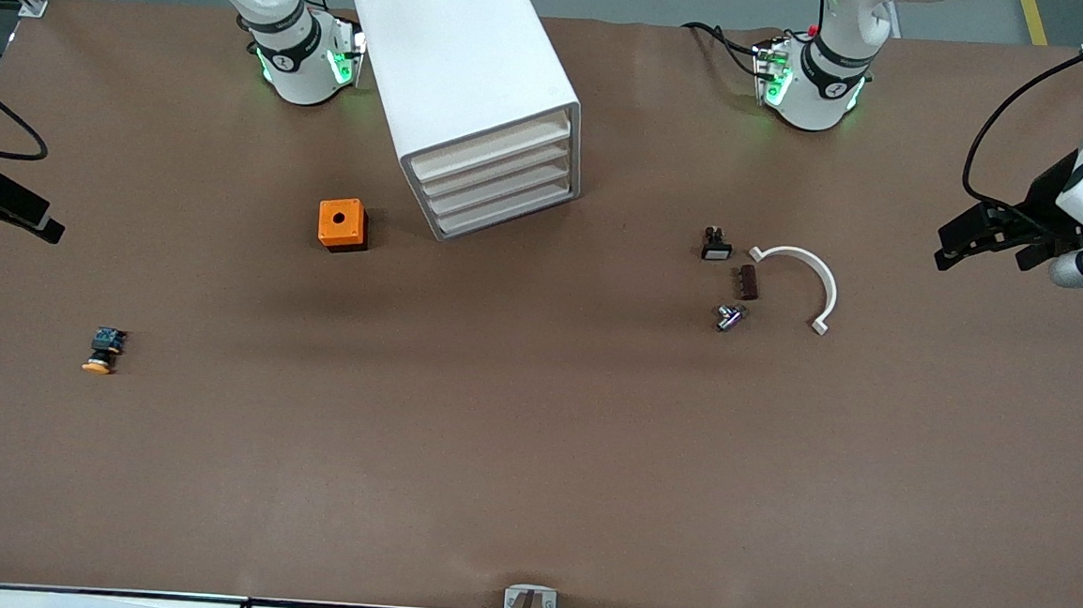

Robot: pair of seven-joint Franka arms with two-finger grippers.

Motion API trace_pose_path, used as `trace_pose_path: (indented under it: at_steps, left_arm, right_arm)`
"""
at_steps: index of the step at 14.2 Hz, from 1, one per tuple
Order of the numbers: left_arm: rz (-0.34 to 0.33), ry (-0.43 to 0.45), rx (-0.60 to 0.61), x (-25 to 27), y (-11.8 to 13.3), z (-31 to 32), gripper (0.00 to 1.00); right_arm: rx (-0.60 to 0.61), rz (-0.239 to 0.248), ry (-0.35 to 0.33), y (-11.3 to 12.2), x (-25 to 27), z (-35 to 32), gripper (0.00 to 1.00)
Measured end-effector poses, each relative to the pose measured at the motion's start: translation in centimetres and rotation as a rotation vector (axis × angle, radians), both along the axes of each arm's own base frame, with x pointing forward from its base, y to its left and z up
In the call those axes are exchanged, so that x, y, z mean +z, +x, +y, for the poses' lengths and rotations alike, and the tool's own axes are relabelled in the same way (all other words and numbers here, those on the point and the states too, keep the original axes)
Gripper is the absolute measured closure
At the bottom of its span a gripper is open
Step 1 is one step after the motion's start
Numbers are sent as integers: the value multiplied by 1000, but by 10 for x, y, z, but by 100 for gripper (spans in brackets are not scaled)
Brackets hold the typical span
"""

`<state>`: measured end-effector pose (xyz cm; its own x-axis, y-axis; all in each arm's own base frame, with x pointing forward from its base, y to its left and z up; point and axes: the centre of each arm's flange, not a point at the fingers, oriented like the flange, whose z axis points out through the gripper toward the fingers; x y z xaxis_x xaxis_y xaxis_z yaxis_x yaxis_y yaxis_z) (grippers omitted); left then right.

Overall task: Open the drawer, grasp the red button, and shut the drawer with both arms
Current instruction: 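Move the left gripper from rest toward the white drawer cabinet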

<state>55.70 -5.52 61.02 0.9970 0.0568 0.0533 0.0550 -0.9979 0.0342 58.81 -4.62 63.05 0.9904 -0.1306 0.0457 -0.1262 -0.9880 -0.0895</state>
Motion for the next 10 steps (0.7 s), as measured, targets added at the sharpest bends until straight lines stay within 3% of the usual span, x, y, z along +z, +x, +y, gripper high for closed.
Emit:
trace_pose_path:
  at_steps: [10]
  left_arm:
    - [35,0,-11,-19,10,-6,0]
  right_arm:
    - [-5,9,-11,1,-4,-4,0]
